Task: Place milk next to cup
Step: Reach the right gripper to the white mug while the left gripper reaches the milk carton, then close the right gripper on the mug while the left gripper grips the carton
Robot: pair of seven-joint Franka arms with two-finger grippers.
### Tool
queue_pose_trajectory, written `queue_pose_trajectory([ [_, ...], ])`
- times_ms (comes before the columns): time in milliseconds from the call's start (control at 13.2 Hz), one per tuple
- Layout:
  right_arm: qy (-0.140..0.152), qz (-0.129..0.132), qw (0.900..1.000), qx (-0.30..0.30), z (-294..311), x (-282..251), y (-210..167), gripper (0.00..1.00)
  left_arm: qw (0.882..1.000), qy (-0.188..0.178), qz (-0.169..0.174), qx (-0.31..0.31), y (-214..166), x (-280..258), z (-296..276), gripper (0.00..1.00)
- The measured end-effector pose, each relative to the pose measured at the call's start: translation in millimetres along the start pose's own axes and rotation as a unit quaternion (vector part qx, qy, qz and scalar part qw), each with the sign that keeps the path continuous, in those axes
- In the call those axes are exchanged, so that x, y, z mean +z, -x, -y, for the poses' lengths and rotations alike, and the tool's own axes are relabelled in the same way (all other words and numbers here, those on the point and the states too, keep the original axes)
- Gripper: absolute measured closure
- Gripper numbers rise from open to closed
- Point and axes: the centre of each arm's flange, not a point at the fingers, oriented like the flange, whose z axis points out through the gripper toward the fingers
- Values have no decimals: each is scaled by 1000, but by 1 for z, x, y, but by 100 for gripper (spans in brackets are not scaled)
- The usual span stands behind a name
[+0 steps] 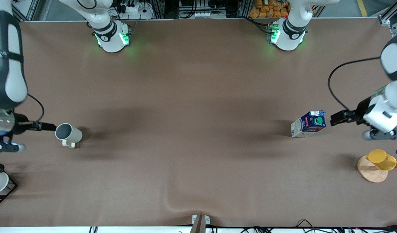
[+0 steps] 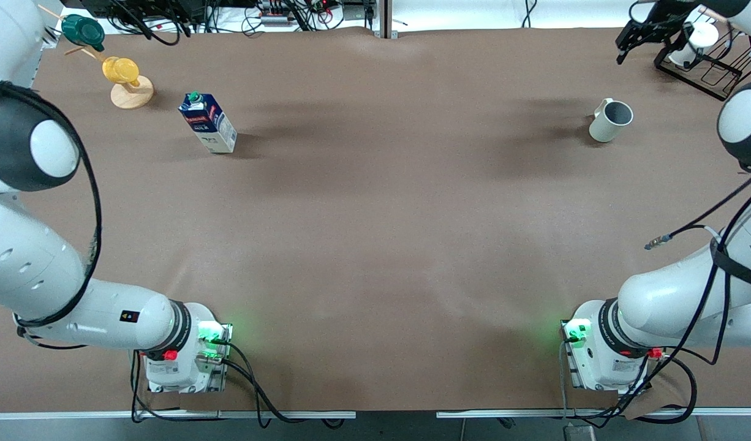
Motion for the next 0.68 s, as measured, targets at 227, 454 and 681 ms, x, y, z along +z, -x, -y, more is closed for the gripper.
queue_pose_trajectory([
  [227,-6,34,999,8,-26,48,-10,0,1000,6,20,-2,-20,68,-9,0],
  [454,-15,81,997,-15,-37,97,-14,0,999,2,53,-3,-17,97,-6,0],
  [681,-19,112,993,-25,-35,125,-14,0,997,2,82,0,-5,96,-7,0],
])
